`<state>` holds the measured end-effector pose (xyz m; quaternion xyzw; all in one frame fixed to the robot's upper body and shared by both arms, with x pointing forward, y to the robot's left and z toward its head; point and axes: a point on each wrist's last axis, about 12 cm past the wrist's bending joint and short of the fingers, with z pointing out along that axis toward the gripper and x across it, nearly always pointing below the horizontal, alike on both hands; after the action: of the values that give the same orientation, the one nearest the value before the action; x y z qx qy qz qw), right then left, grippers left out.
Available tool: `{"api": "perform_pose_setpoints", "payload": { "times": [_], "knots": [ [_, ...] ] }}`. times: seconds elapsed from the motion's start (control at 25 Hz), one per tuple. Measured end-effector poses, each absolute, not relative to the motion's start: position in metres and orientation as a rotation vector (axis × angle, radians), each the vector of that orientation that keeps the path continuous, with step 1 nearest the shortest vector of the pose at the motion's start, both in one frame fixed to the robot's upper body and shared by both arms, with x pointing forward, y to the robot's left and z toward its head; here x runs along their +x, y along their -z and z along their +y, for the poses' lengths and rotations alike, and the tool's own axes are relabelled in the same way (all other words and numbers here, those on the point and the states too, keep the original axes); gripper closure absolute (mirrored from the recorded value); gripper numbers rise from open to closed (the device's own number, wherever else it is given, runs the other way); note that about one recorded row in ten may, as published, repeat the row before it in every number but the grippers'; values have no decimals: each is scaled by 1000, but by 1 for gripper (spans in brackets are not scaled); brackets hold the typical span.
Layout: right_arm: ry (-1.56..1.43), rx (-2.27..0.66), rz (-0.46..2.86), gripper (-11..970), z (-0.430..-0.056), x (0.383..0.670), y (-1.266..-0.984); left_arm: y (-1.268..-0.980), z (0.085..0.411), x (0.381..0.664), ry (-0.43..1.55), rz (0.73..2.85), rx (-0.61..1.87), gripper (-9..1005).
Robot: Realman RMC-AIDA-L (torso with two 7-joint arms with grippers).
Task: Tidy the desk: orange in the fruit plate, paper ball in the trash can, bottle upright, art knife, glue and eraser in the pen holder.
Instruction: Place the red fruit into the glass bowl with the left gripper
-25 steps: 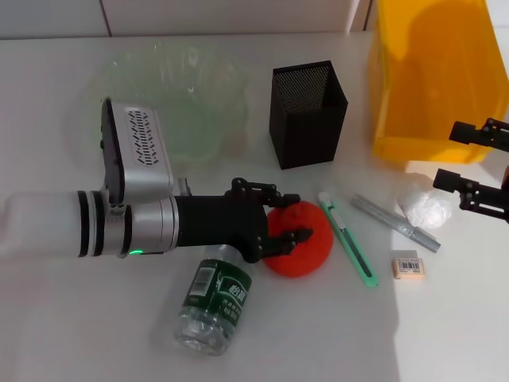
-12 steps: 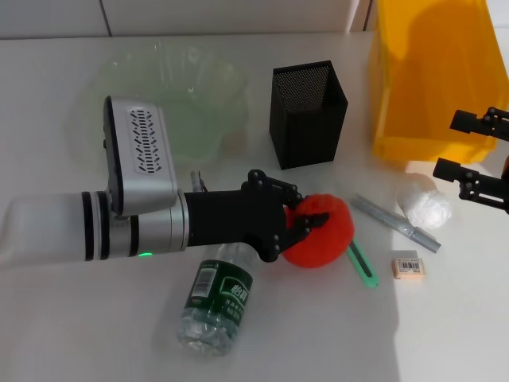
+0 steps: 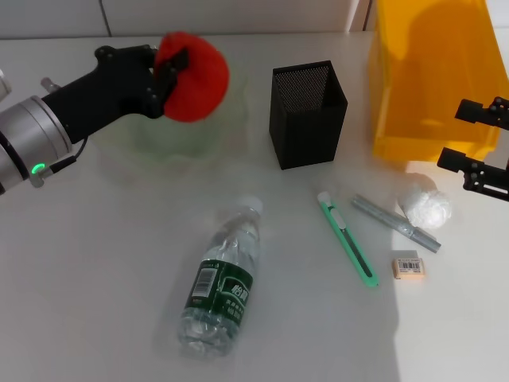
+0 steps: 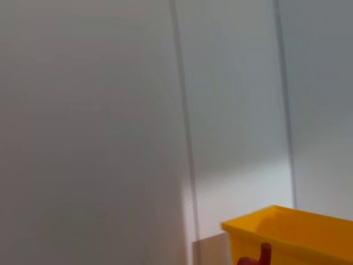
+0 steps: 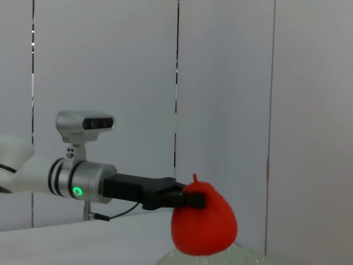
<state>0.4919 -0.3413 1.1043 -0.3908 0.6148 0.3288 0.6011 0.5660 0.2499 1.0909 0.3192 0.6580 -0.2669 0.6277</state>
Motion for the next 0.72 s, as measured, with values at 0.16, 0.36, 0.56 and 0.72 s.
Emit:
{"api": "perform_pose_setpoints", "payload": {
  "times": [0.16, 0.36, 0.56, 0.72],
  "knots": [
    [-765, -900, 1420, 276, -340, 492, -1104, -1083, 261, 576, 557, 1556, 604, 874],
    [-772, -898, 1418, 276, -338, 492, -1103, -1069, 257, 585, 452, 1607, 626, 914],
    [-778, -898, 1419, 276, -335, 494, -1102, -1066, 255, 588, 477, 1627, 560, 940],
    [-786, -893, 1423, 277, -334, 494, -1102, -1067, 257, 586, 470, 1614, 546, 938]
  ]
}}
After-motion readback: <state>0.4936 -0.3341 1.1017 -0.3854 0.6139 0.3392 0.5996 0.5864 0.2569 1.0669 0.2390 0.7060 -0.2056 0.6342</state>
